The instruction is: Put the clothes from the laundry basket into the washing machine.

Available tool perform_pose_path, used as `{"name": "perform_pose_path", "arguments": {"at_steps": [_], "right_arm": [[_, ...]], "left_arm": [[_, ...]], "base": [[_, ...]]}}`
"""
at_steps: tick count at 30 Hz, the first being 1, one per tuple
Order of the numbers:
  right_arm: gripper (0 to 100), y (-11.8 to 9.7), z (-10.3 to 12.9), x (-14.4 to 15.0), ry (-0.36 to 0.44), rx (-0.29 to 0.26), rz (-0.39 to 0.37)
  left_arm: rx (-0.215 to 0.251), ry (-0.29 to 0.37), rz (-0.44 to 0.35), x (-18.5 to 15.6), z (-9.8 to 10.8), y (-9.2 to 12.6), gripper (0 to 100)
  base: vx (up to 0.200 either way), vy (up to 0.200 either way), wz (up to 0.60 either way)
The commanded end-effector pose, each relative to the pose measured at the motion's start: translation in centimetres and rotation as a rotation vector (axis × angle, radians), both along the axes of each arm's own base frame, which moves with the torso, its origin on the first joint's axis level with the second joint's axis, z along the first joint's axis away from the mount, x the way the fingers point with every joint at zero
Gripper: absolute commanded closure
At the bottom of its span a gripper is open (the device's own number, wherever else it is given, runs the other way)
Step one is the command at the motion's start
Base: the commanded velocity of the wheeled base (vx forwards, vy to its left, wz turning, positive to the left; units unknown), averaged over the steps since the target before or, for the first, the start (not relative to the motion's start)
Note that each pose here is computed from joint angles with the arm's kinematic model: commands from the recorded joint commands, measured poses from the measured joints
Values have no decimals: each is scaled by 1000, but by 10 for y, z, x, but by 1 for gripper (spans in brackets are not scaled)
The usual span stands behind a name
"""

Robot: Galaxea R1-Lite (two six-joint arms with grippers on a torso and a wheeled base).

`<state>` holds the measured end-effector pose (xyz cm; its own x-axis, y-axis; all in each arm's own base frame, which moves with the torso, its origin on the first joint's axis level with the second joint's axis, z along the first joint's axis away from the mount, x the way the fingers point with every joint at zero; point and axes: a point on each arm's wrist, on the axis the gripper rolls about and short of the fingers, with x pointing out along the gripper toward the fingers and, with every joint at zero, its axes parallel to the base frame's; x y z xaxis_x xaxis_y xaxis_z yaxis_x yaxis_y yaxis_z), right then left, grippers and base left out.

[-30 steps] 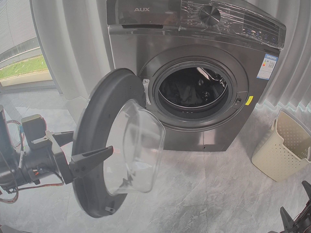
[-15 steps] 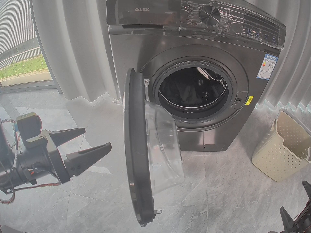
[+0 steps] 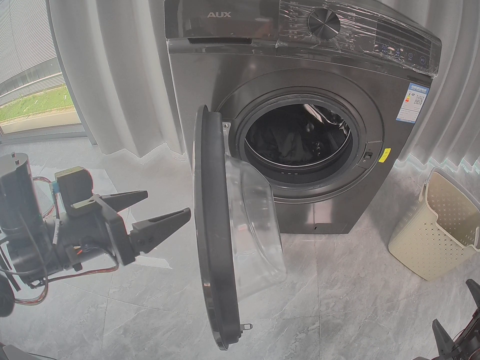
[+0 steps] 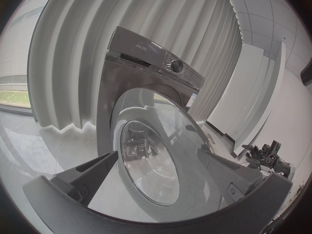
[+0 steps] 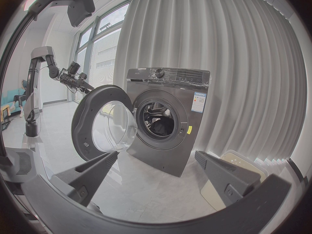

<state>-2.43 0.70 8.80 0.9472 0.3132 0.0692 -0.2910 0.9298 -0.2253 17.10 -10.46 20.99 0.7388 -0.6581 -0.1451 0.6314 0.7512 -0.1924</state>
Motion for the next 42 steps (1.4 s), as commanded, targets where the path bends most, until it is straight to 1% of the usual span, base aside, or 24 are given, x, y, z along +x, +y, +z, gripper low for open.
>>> {"name": "perform_pose_path", "arguments": {"at_steps": [1,3,5,8,18,22,25,28,30,31,34,35,37,40,42], "right_arm": [[0,0,-5,1,8,-1,1],[0,0,-5,1,8,-1,1],[0,0,-5,1,8,-1,1],[0,0,-5,1,8,-1,1],[0,0,-5,1,8,-1,1],[0,0,-5,1,8,-1,1],[0,0,-5,1,8,-1,1],[0,0,-5,1,8,-1,1],[0,0,-5,1,8,-1,1],[0,0,-5,1,8,-1,1],[0,0,-5,1,8,-1,1],[0,0,-5,1,8,-1,1],[0,0,-5,1,9,1,1],[0,0,-5,1,8,-1,1],[0,0,-5,1,8,-1,1]], "left_arm": [[19,34,-21,20,-15,-17,0],[3,20,-43,22,-15,-25,0],[-11,12,-43,22,-14,-30,0],[-18,12,-46,20,-13,-33,0],[-10,19,-46,21,-16,-34,0],[9,39,-45,30,-23,-40,0],[13,50,-50,37,-27,-47,0],[-10,40,-68,45,-24,-58,0],[-39,39,-71,53,-20,-66,0],[-67,41,-78,57,-16,-73,0],[-116,51,-93,62,-10,-87,0],[-127,54,-78,65,-10,-91,0],[-131,52,-44,69,-12,-94,0],[-145,36,-27,70,-13,-94,0],[-144,37,-23,70,-14,-93,0]], "base": [[0,0,0],[0,0,0],[0,0,0],[0,0,0],[0,0,0],[0,0,0],[0,0,0],[0,0,0],[0,0,0],[0,0,0],[0,0,0],[0,0,0],[0,0,0],[0,0,0],[0,0,0]]}}
